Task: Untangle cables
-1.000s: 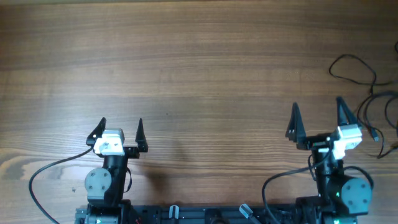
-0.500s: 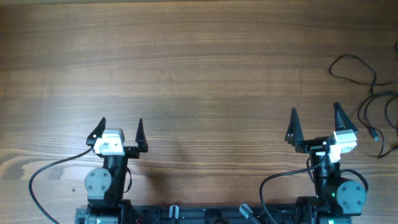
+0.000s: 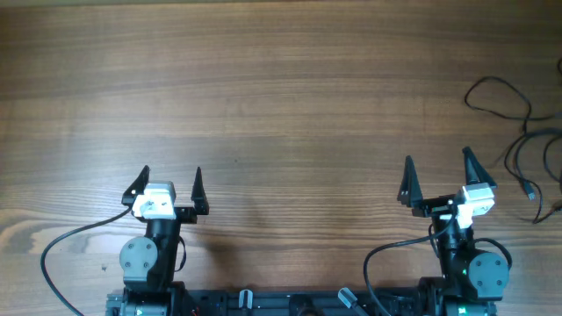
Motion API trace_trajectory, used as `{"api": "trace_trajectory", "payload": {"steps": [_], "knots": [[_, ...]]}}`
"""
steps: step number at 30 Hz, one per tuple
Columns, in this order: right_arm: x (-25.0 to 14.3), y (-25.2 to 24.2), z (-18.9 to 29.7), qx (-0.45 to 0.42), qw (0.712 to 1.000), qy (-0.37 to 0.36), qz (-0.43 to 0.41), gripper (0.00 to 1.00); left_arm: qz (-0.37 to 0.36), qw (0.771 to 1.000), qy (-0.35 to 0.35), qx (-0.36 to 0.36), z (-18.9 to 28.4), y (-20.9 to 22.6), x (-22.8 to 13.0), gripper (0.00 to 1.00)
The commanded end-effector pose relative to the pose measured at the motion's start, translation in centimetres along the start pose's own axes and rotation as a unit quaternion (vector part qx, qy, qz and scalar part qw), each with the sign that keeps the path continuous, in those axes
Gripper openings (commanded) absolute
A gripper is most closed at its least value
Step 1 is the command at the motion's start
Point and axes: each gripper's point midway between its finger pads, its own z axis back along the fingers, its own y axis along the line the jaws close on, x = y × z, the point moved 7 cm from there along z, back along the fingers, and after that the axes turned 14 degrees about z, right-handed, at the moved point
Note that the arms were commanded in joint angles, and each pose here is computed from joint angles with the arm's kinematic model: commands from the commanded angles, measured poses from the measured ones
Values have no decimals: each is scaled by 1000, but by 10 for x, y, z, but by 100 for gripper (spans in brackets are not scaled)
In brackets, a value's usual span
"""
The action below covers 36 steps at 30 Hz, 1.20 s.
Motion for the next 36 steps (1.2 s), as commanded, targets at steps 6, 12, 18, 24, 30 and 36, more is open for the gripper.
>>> {"api": "trace_trajectory", "payload": {"steps": [6, 12, 18, 24, 30, 36], "knots": [[-16, 5, 1, 6, 1000, 5, -4, 100, -7, 1000, -1, -2, 0, 0, -1, 100], [-19, 7, 1, 15, 1000, 12, -5, 100, -7, 1000, -1, -2, 0, 0, -1, 100], [-44, 18, 4, 52, 995, 83, -19, 100, -7, 1000, -1, -2, 0, 0, -1, 100], [-48, 18, 5, 52, 994, 95, -19, 100, -7, 1000, -1, -2, 0, 0, -1, 100], [-50, 13, 5, 39, 994, 98, -18, 100, -7, 1000, -1, -2, 0, 0, -1, 100], [-50, 13, 5, 37, 994, 99, -17, 100, -7, 1000, -1, -2, 0, 0, -1, 100]]}}
